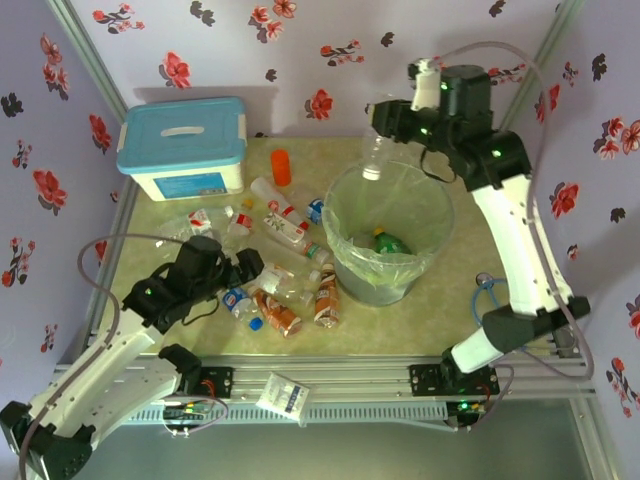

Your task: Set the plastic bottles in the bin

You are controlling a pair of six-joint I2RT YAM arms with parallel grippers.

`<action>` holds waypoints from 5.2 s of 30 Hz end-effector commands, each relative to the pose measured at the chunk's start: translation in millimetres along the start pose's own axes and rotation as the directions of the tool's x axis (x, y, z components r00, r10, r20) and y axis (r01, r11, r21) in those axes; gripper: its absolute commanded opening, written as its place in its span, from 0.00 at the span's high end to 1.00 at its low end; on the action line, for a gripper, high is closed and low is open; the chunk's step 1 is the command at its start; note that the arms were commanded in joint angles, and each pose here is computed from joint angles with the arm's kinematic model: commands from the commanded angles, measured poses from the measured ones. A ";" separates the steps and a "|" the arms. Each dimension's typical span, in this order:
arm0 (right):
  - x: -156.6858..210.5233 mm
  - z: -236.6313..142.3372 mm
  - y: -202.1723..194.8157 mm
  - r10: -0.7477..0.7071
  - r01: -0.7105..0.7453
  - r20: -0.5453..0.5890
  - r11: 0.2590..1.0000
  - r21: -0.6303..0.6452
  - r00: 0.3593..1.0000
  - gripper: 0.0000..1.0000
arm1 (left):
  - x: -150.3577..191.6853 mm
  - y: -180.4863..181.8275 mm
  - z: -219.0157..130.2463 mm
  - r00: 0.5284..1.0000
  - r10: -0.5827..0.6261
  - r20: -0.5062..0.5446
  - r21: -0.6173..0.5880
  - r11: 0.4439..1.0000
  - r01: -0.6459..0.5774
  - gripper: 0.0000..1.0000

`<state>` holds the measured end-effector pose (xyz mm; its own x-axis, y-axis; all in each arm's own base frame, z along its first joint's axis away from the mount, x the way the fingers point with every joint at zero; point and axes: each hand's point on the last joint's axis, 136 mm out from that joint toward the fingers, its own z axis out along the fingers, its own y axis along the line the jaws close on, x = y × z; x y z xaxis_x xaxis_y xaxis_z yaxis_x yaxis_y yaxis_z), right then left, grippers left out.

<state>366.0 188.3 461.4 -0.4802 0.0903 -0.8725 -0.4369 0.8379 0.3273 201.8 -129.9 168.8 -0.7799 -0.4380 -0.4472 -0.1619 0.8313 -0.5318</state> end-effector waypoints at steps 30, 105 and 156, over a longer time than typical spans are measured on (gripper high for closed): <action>258.7 47.9 -72.6 0.212 -0.091 -0.519 0.964 0.248 0.828 0.58 | 78.6 79.9 50.3 0.911 -0.400 -0.102 -0.168 0.910 0.380 0.07; 75.4 -4.8 30.0 0.069 -0.080 -0.086 0.988 -0.129 0.994 0.24 | -40.9 -64.7 21.1 0.980 0.124 0.158 0.092 0.986 -0.139 0.76; 69.2 82.0 119.9 0.121 -0.173 -0.150 0.898 -0.405 0.981 0.48 | -57.8 -207.7 -1.7 0.891 0.355 0.285 0.516 0.726 -0.454 0.29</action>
<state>336.1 355.8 364.9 -0.7285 0.0341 -0.6842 -0.5748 0.5128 0.6376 286.8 -279.5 304.8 -0.5853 -0.1880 -0.7887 0.5405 0.6346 -0.5524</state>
